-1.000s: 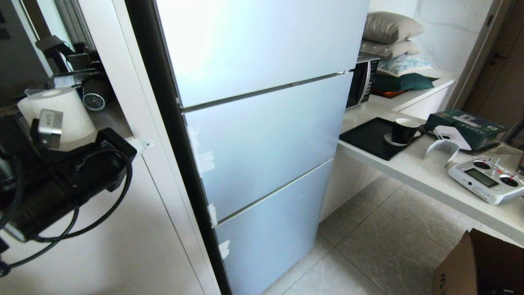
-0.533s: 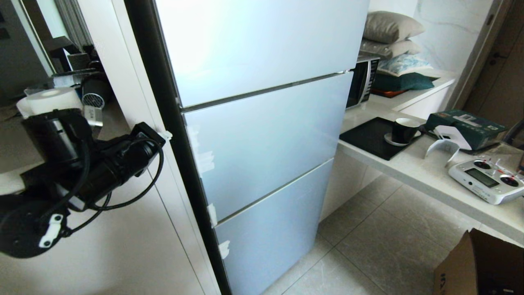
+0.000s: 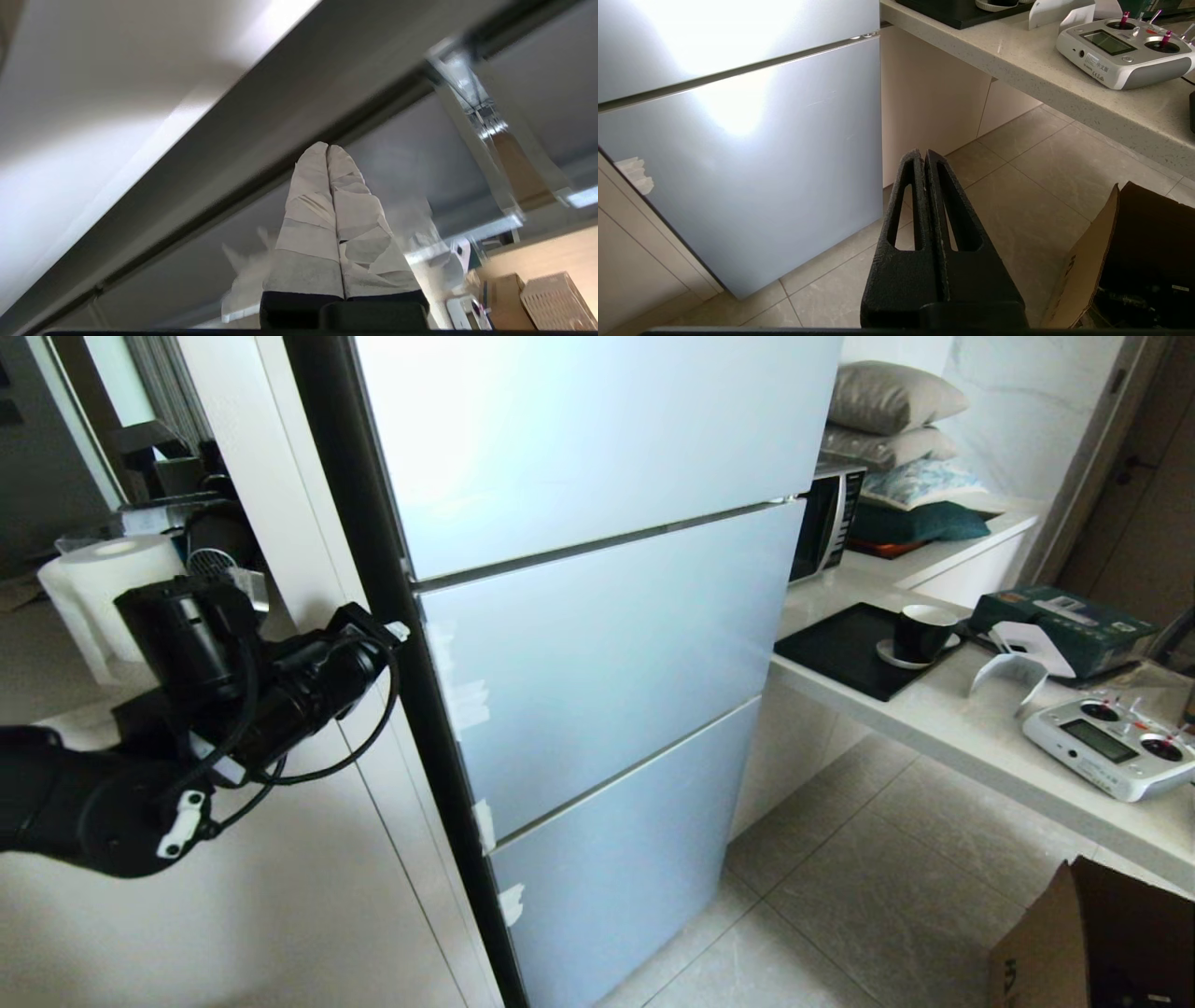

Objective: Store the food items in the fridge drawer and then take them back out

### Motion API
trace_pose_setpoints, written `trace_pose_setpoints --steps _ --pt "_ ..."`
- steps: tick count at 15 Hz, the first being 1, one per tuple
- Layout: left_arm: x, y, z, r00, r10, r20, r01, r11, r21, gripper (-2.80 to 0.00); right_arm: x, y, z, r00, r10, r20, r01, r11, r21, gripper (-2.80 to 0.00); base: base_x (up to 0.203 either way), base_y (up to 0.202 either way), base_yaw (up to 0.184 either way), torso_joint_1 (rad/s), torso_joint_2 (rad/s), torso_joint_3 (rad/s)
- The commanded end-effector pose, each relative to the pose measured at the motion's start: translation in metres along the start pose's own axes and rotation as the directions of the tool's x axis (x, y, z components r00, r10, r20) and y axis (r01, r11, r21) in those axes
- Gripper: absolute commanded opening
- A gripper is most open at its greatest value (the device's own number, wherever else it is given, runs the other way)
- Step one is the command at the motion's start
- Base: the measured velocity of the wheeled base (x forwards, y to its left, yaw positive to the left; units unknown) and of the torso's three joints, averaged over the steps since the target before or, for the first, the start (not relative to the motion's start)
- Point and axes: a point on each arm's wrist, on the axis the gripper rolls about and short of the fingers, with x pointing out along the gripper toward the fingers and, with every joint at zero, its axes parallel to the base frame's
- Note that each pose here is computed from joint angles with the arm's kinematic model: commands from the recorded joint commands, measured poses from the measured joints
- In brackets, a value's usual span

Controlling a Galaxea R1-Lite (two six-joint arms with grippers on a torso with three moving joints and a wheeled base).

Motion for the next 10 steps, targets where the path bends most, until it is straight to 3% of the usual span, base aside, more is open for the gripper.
trace_pose_setpoints --steps 1,10 --pt "0.008 0.001 -0.004 1.0 0.0 -0.002 0.0 1.0 -0.01 -2.8 0.0 0.0 0.0 1.0 0.001 -0.001 -0.001 1.0 0.0 -2.8 0.0 0.0 0.0 0.0 0.0 0.0" --pt "-0.008 -0.025 -0.027 0.994 -0.071 -0.082 0.07 0.997 -0.015 -2.8 0.0 0.0 0.0 1.0 0.001 0.0 -0.001 1.0 0.0 -2.8 0.0 0.0 0.0 0.0 0.0 0.0"
